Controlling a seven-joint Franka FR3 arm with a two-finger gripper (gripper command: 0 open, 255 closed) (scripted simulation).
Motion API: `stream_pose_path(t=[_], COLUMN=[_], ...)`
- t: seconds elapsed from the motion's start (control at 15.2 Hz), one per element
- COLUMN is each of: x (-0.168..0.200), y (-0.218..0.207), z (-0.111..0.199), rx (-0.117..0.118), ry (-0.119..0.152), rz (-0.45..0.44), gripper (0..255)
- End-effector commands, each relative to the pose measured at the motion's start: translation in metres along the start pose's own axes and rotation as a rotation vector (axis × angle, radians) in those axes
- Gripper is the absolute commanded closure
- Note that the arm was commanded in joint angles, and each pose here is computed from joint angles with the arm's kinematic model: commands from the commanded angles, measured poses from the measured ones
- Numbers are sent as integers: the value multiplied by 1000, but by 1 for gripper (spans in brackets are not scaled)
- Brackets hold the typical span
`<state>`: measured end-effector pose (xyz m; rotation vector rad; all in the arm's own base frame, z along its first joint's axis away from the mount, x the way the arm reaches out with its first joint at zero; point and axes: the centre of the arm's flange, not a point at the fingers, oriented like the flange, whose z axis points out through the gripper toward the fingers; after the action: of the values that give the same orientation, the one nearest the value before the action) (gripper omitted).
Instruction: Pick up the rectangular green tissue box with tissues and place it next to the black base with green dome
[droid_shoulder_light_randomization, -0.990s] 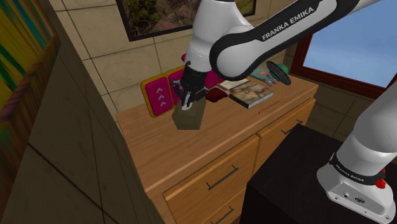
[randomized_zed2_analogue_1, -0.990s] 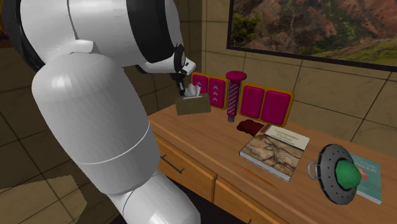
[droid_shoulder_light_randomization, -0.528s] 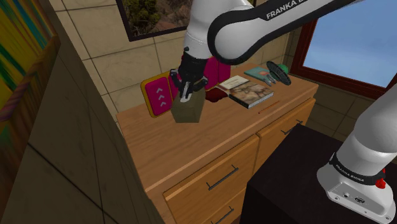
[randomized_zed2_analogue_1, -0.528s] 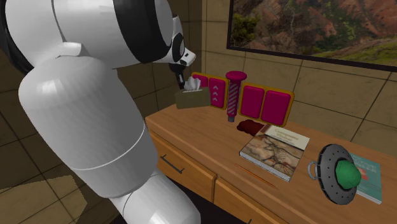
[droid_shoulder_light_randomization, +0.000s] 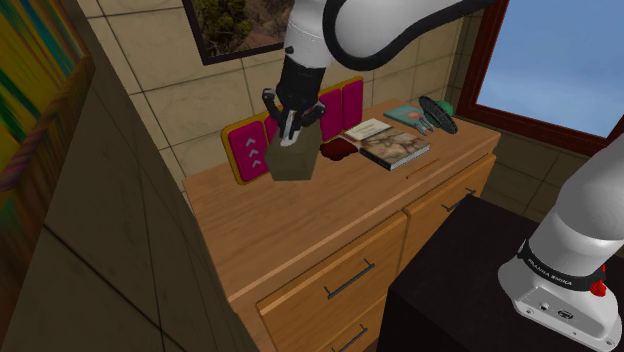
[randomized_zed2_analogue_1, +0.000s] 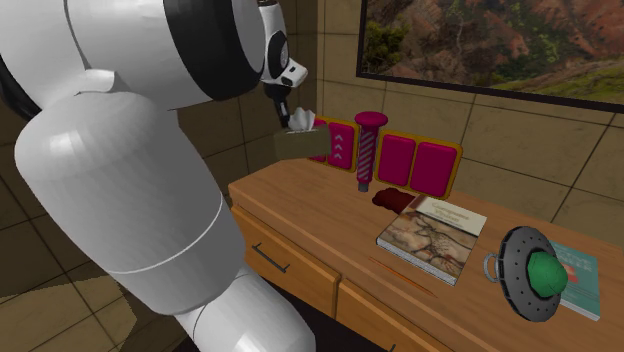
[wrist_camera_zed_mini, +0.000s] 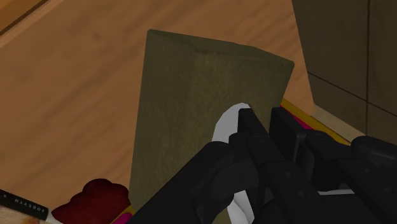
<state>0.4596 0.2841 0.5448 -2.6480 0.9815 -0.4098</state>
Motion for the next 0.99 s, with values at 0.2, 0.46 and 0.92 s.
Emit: stream_pose_path(t=[0.2, 0.46, 0.92], x=[5, 8, 40], y=[-9, -16, 22], z=[-25, -44, -66], rx=[0, 0, 0], ry=[0, 0, 0], rz=[0, 0, 0], gripper=[255, 255, 255])
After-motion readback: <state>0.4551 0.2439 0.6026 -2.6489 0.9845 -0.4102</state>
